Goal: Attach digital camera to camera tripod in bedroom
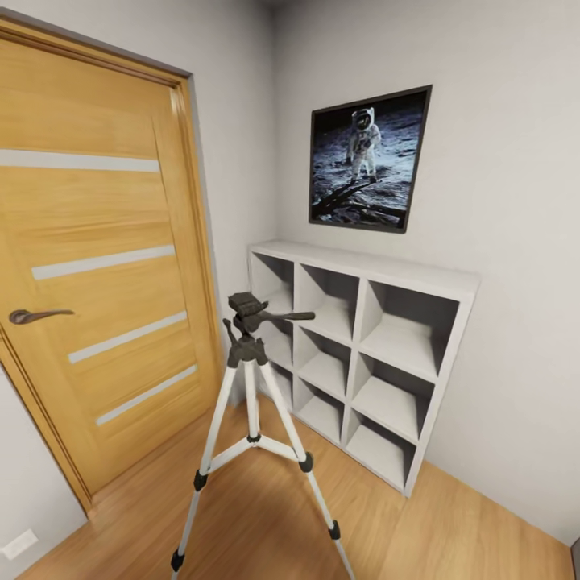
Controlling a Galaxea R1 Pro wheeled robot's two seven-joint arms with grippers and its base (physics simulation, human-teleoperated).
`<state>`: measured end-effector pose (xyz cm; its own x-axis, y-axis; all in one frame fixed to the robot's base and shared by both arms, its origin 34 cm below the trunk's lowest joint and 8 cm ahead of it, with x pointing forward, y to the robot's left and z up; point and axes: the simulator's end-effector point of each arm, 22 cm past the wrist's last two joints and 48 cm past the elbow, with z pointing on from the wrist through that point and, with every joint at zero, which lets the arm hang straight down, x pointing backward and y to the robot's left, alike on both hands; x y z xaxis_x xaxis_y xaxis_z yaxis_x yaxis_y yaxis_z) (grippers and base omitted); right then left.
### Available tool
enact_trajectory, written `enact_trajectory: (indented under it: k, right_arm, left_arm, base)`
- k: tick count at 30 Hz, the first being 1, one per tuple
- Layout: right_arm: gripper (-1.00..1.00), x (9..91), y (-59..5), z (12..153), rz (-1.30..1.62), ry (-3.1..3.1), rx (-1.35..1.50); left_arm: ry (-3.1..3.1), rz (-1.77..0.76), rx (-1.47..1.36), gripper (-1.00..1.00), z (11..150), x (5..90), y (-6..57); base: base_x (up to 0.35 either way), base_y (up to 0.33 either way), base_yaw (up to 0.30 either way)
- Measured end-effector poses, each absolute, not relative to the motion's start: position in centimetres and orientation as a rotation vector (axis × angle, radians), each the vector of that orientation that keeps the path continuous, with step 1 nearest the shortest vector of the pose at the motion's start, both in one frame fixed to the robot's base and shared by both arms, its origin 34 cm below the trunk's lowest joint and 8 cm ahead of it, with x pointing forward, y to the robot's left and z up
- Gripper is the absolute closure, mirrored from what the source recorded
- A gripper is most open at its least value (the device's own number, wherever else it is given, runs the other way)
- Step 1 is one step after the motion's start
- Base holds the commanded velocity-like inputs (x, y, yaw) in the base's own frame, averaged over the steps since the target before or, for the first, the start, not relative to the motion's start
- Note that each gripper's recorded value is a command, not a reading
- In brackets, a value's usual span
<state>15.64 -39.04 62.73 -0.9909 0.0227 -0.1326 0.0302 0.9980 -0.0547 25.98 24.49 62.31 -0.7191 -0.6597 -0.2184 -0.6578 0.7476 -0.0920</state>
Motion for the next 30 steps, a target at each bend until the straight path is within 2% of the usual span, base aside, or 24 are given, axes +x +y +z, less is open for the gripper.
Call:
enact_trajectory:
  k: [22, 30]
  right_arm:
    - [-1.00, 15.64, -39.14, 62.75, -0.087, 3.008, 0.038]
    - [-1.00, 15.64, -38.95, 62.71, -0.083, 3.009, 0.037]
  left_arm:
    - [2.711, -0.011, -1.038, 1.00, 62.30, 25.97, 24.49]
    - [2.710, -0.010, -1.038, 1.00, 62.30, 26.00, 24.56]
  base:
    - [0.240, -0.215, 0.000]
    - [0.097, -0.129, 0.036]
